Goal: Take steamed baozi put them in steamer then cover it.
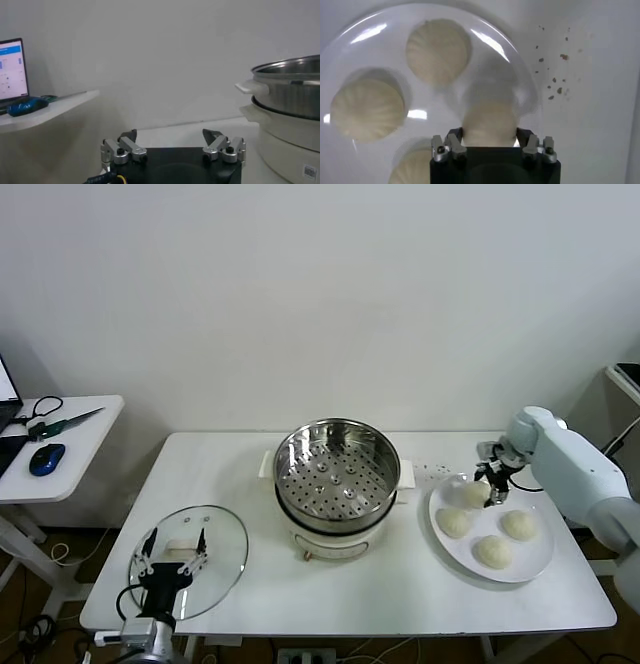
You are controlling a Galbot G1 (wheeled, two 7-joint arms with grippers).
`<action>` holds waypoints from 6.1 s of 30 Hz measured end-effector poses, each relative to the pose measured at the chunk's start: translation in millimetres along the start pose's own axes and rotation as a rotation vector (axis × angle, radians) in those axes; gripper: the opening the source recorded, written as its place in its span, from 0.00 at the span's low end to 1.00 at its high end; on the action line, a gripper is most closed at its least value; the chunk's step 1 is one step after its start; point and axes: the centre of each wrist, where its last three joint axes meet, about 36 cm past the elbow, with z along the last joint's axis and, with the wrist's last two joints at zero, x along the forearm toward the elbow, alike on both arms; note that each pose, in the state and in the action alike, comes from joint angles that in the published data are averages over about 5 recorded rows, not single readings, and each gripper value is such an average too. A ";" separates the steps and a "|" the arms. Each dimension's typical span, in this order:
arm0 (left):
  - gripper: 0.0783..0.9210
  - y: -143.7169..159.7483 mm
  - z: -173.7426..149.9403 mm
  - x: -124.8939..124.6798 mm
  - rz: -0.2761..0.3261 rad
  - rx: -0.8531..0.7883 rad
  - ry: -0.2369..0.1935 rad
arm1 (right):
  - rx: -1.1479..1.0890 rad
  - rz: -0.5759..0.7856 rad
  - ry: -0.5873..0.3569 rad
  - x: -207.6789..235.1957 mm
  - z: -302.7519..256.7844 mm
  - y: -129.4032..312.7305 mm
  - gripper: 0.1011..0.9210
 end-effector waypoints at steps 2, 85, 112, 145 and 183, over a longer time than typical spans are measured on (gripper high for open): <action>0.88 0.1 -0.6 0.6 0.000 0.000 -0.001 | 0.038 0.010 -0.006 13.5 -6.6 -7.7 0.73; 0.88 12.3 -2.7 17.8 0.003 -0.037 0.016 | 1.324 0.117 0.089 121.3 -364.6 -64.6 0.88; 0.88 8.3 -11.5 24.5 0.012 -0.037 0.006 | 0.080 0.109 -0.181 145.1 -83.2 -2.0 0.88; 0.88 12.0 -1.4 31.4 -0.002 -0.048 0.039 | -0.131 -0.067 -0.127 -24.5 -46.2 67.0 0.88; 0.88 3.6 -4.5 30.7 0.013 -0.039 0.030 | -0.154 0.081 -0.209 120.4 -60.1 -6.3 0.74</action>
